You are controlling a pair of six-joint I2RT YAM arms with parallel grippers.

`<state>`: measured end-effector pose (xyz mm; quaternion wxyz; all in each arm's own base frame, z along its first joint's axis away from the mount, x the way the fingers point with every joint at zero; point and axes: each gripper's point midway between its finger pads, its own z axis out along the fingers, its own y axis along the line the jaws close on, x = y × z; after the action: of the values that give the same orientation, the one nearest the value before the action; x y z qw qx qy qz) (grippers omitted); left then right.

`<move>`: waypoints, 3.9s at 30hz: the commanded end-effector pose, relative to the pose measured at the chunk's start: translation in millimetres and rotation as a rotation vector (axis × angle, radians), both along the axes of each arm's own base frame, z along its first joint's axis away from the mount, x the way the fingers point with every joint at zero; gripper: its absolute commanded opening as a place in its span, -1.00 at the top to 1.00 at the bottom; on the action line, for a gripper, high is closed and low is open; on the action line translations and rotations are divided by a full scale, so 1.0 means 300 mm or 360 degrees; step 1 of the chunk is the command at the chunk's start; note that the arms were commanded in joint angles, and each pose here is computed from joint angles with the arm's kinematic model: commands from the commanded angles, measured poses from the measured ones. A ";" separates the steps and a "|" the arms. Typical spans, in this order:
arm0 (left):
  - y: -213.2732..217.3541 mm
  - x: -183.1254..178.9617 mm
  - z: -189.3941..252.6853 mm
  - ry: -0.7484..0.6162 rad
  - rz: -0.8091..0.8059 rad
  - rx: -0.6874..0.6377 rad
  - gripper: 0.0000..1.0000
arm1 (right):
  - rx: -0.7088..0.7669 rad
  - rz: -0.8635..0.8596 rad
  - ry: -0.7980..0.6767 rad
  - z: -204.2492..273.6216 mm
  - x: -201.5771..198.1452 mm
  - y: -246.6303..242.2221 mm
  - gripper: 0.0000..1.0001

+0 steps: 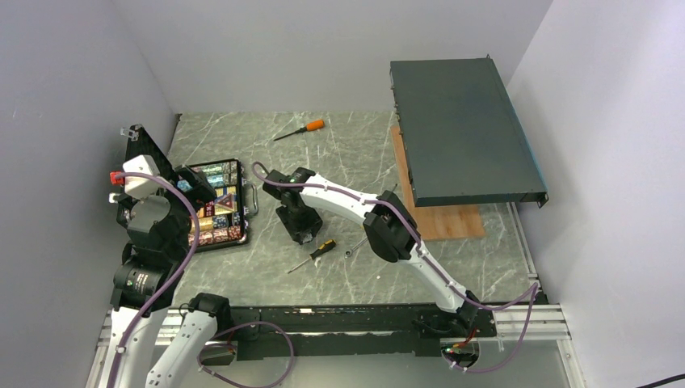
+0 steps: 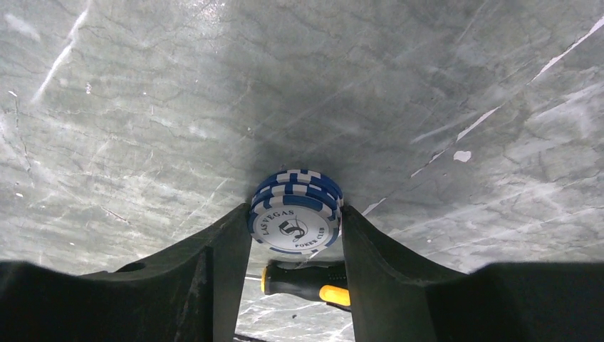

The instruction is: Pack up texas hold em set

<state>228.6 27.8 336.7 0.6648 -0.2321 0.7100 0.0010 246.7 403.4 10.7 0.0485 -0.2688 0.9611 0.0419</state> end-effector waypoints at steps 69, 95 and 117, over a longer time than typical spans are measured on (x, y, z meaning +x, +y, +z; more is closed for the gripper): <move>-0.206 0.112 -0.408 0.0684 -0.0574 -0.0575 -0.99 | 0.0380 0.0168 -0.0294 0.333 0.054 -0.161 1.00; -0.729 0.076 -0.588 0.1042 -0.2122 -0.1410 -0.51 | 0.0708 0.0570 -0.0436 0.561 -0.059 -0.052 1.00; -0.823 -0.021 -0.579 0.1104 -0.2413 -0.1401 -0.02 | 0.0691 0.0579 -0.0492 0.597 -0.041 -0.006 1.00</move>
<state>231.7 -211.4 151.2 0.0883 0.0250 0.7858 -0.6116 223.2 389.1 160.1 0.1941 -0.4231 0.8627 0.1975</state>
